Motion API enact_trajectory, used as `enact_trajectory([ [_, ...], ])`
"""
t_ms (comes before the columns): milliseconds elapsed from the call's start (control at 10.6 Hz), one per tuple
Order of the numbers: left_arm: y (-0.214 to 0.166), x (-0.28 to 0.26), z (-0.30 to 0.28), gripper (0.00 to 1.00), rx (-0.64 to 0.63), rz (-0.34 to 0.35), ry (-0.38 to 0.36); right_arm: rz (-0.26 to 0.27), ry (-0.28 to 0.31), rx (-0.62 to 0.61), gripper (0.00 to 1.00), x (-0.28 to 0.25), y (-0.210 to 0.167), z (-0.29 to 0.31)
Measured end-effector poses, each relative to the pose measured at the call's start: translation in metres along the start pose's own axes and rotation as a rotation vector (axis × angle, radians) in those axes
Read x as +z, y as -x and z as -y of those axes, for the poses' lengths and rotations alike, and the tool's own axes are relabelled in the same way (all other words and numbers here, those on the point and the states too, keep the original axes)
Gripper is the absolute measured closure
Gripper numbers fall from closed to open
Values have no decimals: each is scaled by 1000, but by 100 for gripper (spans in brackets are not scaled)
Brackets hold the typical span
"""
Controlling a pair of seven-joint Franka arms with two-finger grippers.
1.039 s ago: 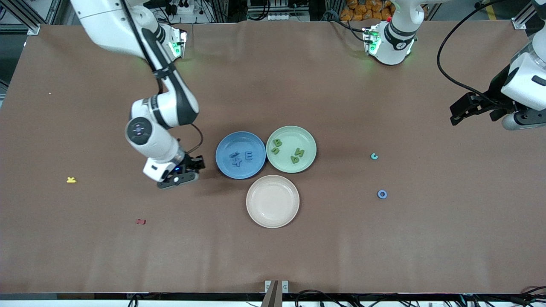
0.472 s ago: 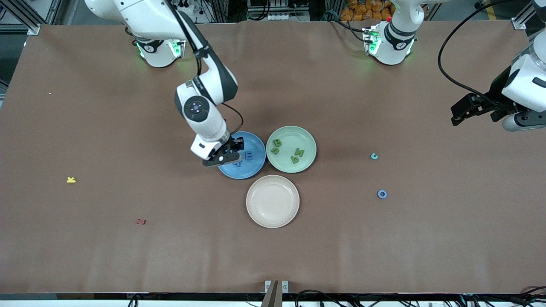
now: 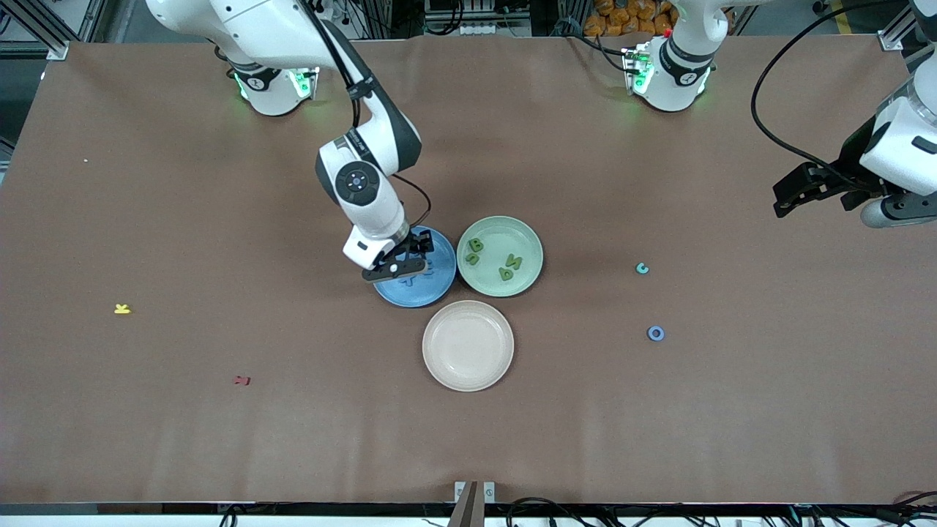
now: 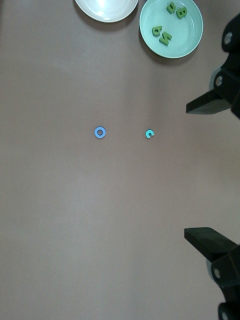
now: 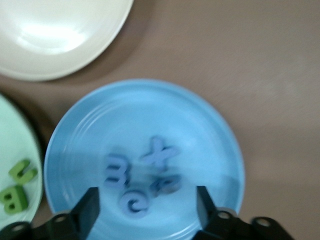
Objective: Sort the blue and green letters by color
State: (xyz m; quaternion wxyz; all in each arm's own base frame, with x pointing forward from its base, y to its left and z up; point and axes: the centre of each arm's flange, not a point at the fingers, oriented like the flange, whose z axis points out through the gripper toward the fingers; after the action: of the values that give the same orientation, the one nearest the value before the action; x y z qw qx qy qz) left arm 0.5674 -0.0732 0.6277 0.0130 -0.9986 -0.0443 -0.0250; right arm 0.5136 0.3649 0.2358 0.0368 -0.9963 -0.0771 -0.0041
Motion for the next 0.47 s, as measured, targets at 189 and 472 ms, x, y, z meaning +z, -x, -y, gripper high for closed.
enact_trajectory([
  [189,0,0,1,0,-3,0,0,-16,-3,37,0,-14,-30,-52],
  [472,-1,1,2,0,-4,1,0,-10,-5,31,0,-49,-74,-193],
])
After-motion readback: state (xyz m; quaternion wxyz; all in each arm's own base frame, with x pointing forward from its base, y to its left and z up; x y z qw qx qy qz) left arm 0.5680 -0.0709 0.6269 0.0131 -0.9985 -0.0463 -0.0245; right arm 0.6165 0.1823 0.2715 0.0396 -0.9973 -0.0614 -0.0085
